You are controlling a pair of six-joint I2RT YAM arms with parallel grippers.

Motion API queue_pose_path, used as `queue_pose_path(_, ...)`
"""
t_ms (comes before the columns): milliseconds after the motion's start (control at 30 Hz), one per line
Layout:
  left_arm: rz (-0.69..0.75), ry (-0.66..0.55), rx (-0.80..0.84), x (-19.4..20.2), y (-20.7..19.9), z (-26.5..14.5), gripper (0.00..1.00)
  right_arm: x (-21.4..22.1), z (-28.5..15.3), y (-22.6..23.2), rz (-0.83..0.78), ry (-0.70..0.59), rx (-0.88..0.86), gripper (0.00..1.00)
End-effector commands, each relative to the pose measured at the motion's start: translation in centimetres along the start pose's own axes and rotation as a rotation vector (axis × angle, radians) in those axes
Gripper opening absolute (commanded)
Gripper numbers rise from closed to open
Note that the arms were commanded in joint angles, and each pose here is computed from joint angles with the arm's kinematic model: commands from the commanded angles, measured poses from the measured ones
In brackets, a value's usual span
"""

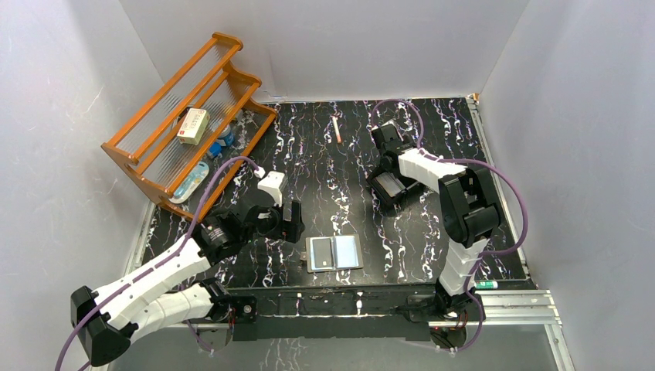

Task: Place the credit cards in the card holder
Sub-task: Pick up the credit card from the storage box.

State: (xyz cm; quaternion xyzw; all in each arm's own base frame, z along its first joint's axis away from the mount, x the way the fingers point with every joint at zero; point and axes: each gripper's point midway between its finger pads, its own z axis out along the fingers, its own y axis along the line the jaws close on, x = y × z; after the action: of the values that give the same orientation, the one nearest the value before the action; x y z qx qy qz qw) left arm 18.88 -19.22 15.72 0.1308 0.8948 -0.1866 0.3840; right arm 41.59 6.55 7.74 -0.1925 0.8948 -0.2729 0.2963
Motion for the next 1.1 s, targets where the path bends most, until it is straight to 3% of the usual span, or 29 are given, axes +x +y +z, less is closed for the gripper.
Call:
queue_pose_path(0,0.013,-0.01,-0.016,-0.6,0.3,-0.3,0.99,-1.0,0.3,-1.1,0.013,-0.029,0.063,0.52)
queue_pose_path(300,-0.001,-0.022,-0.025,-0.6,0.5,-0.4,0.99,-0.6,1.1,0.0,-0.005,-0.021,0.029,0.59)
queue_pose_path(700,-0.004,-0.022,-0.026,-0.6,0.5,-0.4,0.99,-1.7,-0.6,-1.5,0.04,-0.06,0.037,0.39)
queue_pose_path(1067,0.004,-0.014,-0.029,-0.5,0.5,-0.2,0.99,-2.3,-1.1,-2.0,0.05,-0.076,0.039,0.37)
